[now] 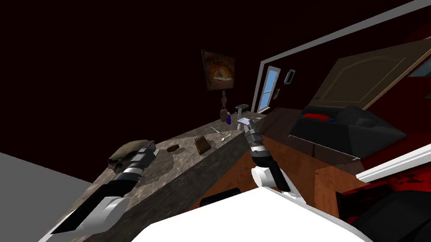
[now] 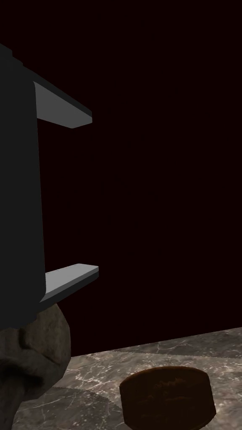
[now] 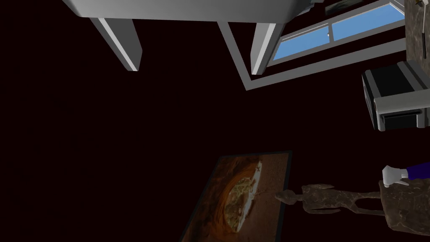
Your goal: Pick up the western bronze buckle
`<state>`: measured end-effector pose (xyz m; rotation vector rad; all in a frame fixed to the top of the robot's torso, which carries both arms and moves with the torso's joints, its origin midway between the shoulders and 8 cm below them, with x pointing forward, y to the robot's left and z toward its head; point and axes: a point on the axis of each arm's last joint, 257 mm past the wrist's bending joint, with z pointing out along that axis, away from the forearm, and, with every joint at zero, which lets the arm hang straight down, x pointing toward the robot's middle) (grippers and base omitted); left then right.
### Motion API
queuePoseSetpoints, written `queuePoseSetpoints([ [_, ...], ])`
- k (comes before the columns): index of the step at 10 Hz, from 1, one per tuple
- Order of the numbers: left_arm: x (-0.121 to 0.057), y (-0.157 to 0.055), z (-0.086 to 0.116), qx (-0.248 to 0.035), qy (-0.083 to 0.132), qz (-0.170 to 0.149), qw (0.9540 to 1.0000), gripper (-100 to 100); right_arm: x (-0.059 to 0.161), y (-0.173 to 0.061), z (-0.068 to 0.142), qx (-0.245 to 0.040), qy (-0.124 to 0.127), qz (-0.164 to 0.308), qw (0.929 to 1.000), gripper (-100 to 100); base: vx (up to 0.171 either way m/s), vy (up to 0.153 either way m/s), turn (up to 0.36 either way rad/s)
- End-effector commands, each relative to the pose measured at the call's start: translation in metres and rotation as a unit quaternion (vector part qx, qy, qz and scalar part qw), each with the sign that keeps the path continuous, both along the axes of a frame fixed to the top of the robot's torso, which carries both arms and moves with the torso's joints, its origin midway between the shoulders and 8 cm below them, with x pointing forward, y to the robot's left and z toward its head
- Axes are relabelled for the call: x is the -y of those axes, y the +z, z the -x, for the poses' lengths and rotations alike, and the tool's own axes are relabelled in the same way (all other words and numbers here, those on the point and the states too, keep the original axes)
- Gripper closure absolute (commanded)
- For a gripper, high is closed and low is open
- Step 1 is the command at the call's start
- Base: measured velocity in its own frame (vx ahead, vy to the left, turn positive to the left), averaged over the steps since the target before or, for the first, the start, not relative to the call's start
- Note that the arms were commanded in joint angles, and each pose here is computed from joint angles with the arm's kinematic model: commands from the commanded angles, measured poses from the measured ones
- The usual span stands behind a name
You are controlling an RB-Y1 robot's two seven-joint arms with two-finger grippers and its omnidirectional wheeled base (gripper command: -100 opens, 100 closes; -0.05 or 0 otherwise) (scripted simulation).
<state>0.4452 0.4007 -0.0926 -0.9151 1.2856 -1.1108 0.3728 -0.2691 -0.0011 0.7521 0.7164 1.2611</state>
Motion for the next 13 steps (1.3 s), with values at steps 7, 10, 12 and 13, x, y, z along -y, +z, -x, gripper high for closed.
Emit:
queuePoseSetpoints([
  [7,-0.069,-0.062,-0.009,-0.142,0.047,0.019,0.9885,-100,0.0,0.0,0.0,0.0,0.0,0.0,1.0,0,0.01,-0.026,-0.145],
  [10,-0.095,-0.082,-0.006,-0.189,0.069,0.029,0.979,-100,0.0,0.0,0.0,0.0,0.0,0.0,1.0,0,0.015,-0.02,-0.117],
  [12,-0.121,-0.099,0.0,-0.231,0.093,0.042,0.9675,-100,0.0,0.0,0.0,0.0,0.0,0.0,1.0,0,0.013,-0.021,-0.193],
  [13,-0.136,-0.105,0.003,-0.252,0.107,0.051,0.9604,-100,0.0,0.0,0.0,0.0,0.0,0.0,1.0,0,0.025,-0.026,-0.312],
])
